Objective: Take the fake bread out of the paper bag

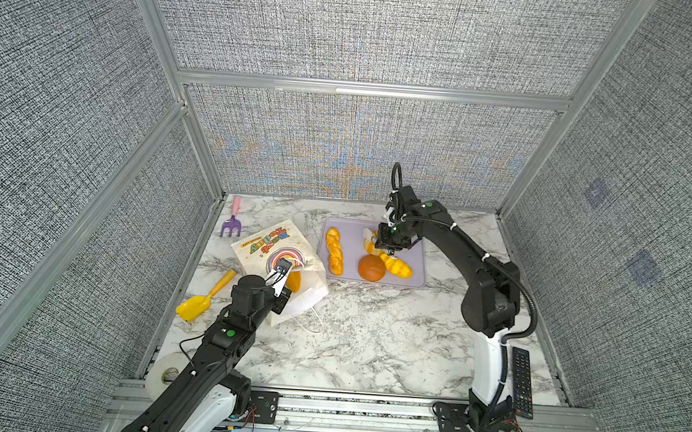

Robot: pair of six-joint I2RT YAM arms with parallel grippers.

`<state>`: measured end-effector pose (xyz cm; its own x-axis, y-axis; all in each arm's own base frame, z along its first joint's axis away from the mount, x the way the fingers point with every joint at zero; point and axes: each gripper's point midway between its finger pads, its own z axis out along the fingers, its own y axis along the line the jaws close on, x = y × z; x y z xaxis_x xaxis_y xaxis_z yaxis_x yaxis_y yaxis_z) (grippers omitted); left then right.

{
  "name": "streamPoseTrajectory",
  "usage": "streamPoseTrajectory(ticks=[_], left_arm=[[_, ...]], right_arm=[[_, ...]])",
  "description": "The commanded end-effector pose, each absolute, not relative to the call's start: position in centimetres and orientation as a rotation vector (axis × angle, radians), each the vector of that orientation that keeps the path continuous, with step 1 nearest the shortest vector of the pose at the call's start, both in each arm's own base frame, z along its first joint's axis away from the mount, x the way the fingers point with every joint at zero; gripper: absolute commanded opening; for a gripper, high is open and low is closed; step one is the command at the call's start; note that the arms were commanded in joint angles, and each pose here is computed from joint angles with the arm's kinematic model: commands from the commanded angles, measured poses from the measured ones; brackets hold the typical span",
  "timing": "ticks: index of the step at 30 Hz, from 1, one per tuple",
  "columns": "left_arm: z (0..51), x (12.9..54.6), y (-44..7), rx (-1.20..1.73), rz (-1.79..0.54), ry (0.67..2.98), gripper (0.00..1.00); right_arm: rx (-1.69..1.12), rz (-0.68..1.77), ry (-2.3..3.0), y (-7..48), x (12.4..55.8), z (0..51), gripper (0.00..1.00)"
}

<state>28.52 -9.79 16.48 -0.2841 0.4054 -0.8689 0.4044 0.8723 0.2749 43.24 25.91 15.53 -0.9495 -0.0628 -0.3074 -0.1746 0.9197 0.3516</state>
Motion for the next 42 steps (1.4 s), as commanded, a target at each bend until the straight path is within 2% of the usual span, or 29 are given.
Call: streamPoseTrajectory(ticks=[1, 8, 14, 21, 24, 31, 42], left_arm=[[16.6, 28.5, -10.0, 0.602, -0.011, 1.901, 0.0], [16.8, 28.3, -10.1, 0.599, -0.024, 1.892, 0.0], [16.7, 28.4, -10.2, 0.601, -0.03, 1.895, 0.0], [16.5, 28.5, -10.2, 0.607, -0.032, 1.902, 0.0], [16.4, 28.6, -10.1, 0.605, -0.023, 1.906, 0.0], [16.5, 28.5, -9.9, 0.594, -0.014, 1.903, 0.0], [16.0, 28.7, -10.0, 0.596, -0.015, 1.923, 0.0]], right_arm=[[-0.224, 0.625, 2.785, 26.6, 41.4, 17.0, 0.0], [-0.283, 0.699, 2.73, 27.8, 35.5, 19.4, 0.0], [-0.313, 0.772, 2.697, 28.8, 27.5, 20.1, 0.0], [-0.383, 0.89, 2.697, 29.9, 18.9, 19.5, 0.08], [-0.453, 0.986, 2.667, 32.0, 17.1, 19.7, 0.13], [-0.568, 1.071, 2.595, 36.4, 18.2, 18.9, 0.23], [-0.766, 0.866, 2.455, 40.1, 23.3, 16.0, 0.37]])
